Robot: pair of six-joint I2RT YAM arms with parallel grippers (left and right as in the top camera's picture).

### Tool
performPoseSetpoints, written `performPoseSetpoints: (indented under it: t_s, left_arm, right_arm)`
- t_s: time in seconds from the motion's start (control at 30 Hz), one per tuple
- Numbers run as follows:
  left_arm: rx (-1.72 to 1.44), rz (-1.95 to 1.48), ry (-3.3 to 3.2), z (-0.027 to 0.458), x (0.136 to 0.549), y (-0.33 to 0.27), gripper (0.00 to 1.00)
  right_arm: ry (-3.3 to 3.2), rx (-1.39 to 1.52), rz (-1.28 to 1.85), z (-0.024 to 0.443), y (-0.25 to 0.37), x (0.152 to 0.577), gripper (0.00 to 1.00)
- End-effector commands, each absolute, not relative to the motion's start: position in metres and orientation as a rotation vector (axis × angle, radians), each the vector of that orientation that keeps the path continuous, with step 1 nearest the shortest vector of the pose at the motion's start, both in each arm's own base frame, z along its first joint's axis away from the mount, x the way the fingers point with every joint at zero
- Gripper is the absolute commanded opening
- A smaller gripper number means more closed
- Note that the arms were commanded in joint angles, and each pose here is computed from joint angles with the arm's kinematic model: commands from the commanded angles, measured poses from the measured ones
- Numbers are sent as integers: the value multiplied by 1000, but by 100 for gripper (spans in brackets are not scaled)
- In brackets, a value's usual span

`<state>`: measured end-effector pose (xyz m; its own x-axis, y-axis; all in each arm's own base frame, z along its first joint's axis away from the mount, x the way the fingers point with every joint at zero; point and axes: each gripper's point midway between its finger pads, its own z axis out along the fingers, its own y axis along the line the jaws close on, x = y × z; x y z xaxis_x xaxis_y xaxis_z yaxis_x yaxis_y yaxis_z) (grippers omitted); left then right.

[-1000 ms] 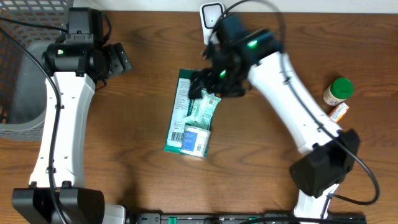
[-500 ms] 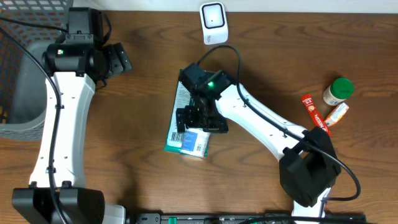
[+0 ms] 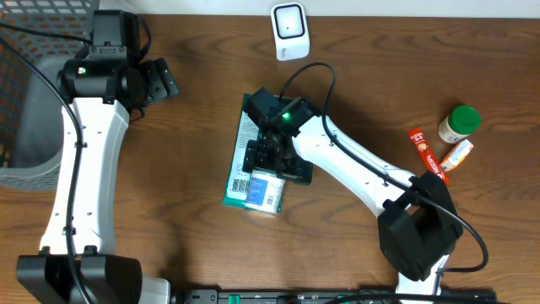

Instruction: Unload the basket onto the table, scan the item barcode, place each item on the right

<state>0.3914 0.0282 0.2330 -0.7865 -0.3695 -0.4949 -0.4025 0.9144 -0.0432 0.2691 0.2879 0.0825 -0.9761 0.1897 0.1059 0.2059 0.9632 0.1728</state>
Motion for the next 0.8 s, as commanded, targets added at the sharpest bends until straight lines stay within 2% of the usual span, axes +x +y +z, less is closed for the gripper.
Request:
performPoseSetpoints:
  t_s: [0.0, 0.33, 0.77]
  left_arm:
    - [-568, 106, 2578, 228, 391, 32, 96]
    - [-568, 106, 2578, 227, 390, 32, 96]
    - [-568, 106, 2578, 228, 391, 32, 96]
  right_arm:
    - [-3003, -457, -242, 77, 286, 266, 99]
    - [-2987, -475, -341, 60, 298, 267, 99]
    - [-3010, -278, -454, 43, 312, 263, 99]
